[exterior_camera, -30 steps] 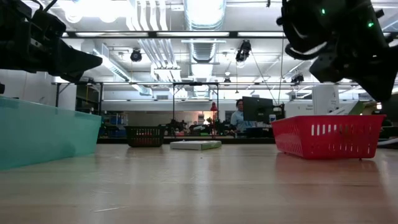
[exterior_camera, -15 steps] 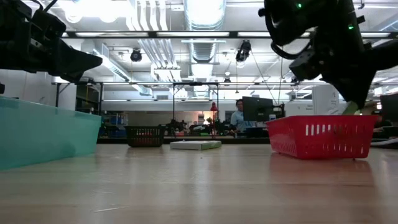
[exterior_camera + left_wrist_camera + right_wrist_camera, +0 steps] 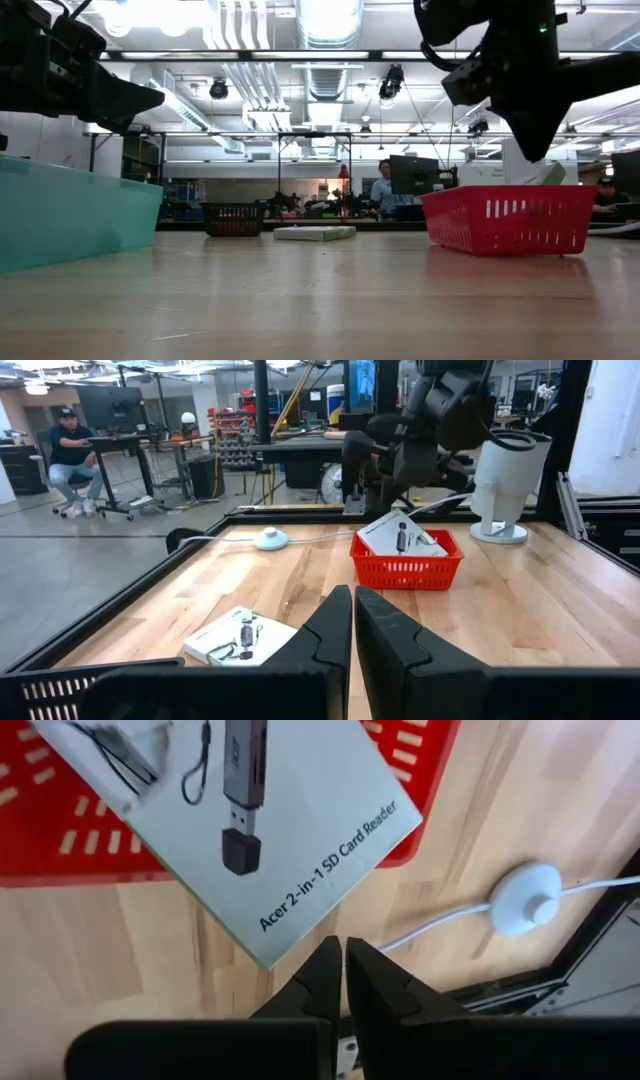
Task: Pick and place items into bin
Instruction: Put the bottom white USB box into the orange bin
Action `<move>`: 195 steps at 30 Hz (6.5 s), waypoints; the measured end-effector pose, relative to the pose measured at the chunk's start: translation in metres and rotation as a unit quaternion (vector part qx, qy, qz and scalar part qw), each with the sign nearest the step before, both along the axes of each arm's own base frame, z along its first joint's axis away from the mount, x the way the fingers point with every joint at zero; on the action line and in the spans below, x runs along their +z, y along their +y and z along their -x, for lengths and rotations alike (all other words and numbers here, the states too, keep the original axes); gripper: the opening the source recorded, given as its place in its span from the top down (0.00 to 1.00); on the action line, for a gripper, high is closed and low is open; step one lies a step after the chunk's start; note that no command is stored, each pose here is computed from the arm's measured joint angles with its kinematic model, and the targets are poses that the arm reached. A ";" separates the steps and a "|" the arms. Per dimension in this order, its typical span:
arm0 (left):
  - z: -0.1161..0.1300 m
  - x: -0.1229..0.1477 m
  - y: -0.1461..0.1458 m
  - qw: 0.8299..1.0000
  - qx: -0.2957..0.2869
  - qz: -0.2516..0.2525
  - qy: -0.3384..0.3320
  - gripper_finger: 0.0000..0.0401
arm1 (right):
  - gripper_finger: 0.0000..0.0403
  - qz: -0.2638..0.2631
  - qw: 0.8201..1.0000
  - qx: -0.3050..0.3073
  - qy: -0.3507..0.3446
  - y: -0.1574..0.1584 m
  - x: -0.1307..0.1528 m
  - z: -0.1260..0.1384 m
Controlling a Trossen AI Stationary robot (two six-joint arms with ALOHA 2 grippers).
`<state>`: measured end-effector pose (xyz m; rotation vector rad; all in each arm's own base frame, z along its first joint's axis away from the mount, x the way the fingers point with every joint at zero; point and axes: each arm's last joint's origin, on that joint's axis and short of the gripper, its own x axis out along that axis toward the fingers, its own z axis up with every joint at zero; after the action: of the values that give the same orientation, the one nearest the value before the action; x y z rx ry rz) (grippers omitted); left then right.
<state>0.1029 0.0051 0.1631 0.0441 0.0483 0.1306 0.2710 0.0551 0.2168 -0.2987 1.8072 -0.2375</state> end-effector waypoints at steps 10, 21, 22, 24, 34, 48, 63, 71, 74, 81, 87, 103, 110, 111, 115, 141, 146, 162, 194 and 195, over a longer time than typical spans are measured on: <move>0.000 0.000 0.000 1.000 0.000 0.000 0.000 1.00 | 0.83 -0.045 0.990 0.135 0.021 0.027 0.004 0.002; 0.000 0.000 0.000 1.000 0.000 0.000 0.000 1.00 | 0.51 0.033 0.982 0.188 0.003 0.044 -0.003 0.010; 0.000 0.000 0.000 1.000 0.000 0.000 0.000 1.00 | 0.49 0.034 0.981 0.190 0.006 0.046 -0.005 0.011; 0.000 0.000 0.000 1.000 0.000 0.000 0.000 1.00 | 0.46 0.035 0.979 0.198 0.013 0.049 -0.009 0.015; 0.000 0.000 0.000 1.000 0.000 0.000 0.000 1.00 | 0.43 0.050 0.973 0.227 0.004 0.055 -0.028 0.022; 0.000 0.000 0.000 1.000 0.000 0.000 0.000 1.00 | 0.53 0.074 0.967 0.242 0.013 0.053 -0.038 0.027; 0.000 0.000 0.000 1.000 0.000 0.000 0.000 1.00 | 0.91 0.082 0.963 0.255 -0.005 0.056 -0.027 0.019; 0.000 0.000 0.000 1.000 0.000 0.000 0.000 1.00 | 0.98 0.078 0.960 0.269 -0.003 0.057 -0.023 0.017; 0.000 0.000 0.000 1.000 0.000 0.000 0.000 1.00 | 0.98 0.078 0.957 0.278 -0.013 0.059 -0.016 0.012; 0.000 0.000 0.000 1.000 0.000 0.000 0.000 1.00 | 0.98 0.092 0.955 0.278 -0.051 0.062 0.007 0.000; 0.000 0.000 0.000 1.000 0.000 0.000 0.000 1.00 | 0.98 0.089 0.973 0.198 -0.081 0.050 0.012 -0.007; 0.000 0.000 0.000 1.000 0.000 0.000 0.002 1.00 | 0.79 -0.042 0.994 0.098 -0.039 0.036 0.001 -0.005; 0.000 -0.001 0.000 1.000 0.000 0.000 0.004 1.00 | 0.54 0.031 0.988 0.149 -0.035 0.039 -0.005 0.000; 0.000 -0.001 0.000 1.000 0.000 0.000 0.004 1.00 | 0.51 0.033 0.988 0.150 -0.030 0.038 -0.008 0.001; -0.001 -0.001 0.000 1.000 0.000 0.000 0.005 1.00 | 0.43 0.039 0.987 0.157 -0.008 0.037 -0.019 0.009; -0.001 -0.001 0.000 1.000 0.000 0.000 0.006 1.00 | 0.56 0.078 0.983 0.163 -0.027 0.034 -0.035 0.013; -0.001 -0.001 0.000 1.000 0.000 0.000 0.006 1.00 | 0.63 0.084 0.981 0.169 -0.035 0.035 -0.035 0.011; -0.001 -0.001 0.000 1.000 0.000 0.000 0.005 1.00 | 0.86 0.089 0.980 0.172 -0.044 0.035 -0.031 0.008; -0.001 -0.001 0.000 1.000 0.000 0.000 0.005 1.00 | 0.87 -0.033 0.958 -0.039 -0.284 0.012 0.083 0.002; -0.001 -0.001 0.000 1.000 0.000 0.000 0.006 1.00 | 0.87 -0.039 0.951 -0.062 -0.300 0.010 0.086 0.002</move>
<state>0.1037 0.0051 0.1621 0.0441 0.0599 0.1298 0.2691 0.0654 0.3027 -0.0432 1.2267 -0.3055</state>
